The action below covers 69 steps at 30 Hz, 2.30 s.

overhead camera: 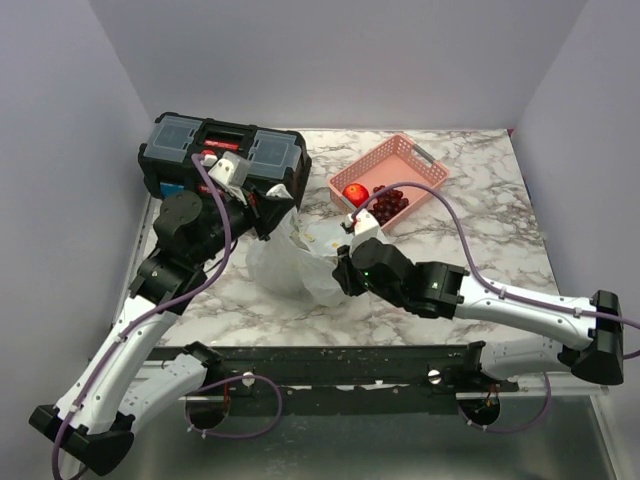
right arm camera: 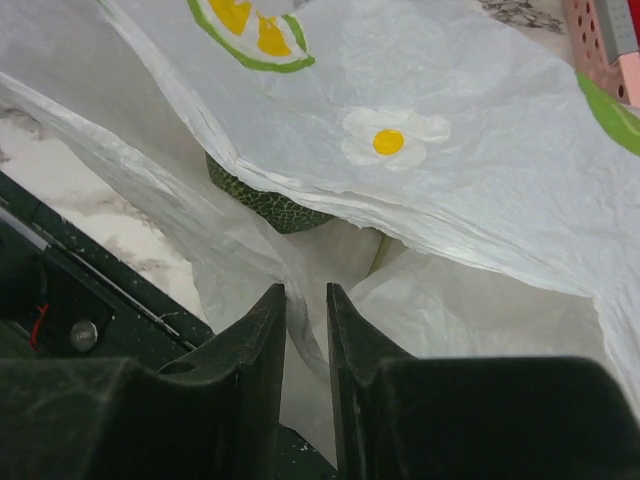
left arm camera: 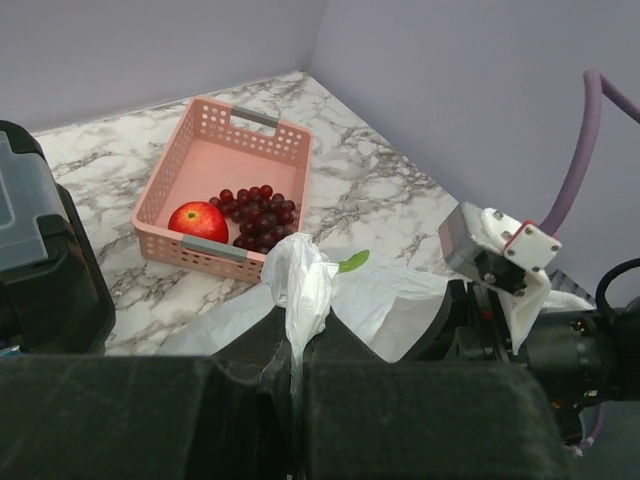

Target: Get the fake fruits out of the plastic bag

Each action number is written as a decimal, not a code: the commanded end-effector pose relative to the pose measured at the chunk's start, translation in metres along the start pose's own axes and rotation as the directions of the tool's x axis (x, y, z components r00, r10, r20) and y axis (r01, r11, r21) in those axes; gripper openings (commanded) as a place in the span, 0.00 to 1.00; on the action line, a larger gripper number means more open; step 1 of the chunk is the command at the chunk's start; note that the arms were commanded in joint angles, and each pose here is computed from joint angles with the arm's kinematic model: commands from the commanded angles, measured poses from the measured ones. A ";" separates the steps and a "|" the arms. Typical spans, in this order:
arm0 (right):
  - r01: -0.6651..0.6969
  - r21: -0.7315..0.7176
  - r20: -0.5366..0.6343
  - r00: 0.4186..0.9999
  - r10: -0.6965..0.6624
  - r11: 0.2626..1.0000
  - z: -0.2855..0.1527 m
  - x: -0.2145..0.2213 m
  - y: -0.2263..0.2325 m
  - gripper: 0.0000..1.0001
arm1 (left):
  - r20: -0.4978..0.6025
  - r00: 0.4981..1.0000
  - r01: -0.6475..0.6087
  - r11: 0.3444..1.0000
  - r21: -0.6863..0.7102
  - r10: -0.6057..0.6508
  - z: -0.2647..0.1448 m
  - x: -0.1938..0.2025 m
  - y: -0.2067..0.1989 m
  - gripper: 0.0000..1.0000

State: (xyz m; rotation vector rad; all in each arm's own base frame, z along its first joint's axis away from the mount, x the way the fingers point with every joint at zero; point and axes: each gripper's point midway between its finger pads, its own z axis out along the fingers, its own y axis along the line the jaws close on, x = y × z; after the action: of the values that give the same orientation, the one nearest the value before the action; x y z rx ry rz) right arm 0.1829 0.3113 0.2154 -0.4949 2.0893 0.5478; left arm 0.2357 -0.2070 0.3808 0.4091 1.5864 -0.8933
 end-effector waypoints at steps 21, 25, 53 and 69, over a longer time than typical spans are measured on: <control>-0.153 -0.179 0.075 0.983 0.168 0.972 -0.047 -0.029 0.017 0.52 | 0.161 0.984 -0.076 0.996 0.036 0.070 -0.022 -0.026 -0.014 0.00; -0.113 -0.147 0.061 0.991 0.123 0.983 -0.037 -0.030 0.019 0.30 | 0.158 0.985 -0.075 0.996 0.040 0.068 -0.021 -0.025 -0.015 0.00; 0.231 -0.076 -0.207 0.948 -0.242 0.970 0.094 0.074 0.015 0.67 | 0.131 0.990 -0.054 0.996 0.075 0.043 -0.014 -0.018 -0.018 0.00; 0.339 0.055 -0.396 0.871 -0.291 0.939 0.119 0.170 -0.041 0.69 | 0.096 0.995 -0.018 0.996 0.085 0.010 -0.006 -0.012 -0.016 0.00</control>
State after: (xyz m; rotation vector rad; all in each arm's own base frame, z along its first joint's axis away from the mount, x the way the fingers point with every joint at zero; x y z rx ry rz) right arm 0.1977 0.3444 0.0376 -0.9026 2.2596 0.2669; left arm 0.2280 -0.2093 0.3741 0.4180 1.5501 -0.9363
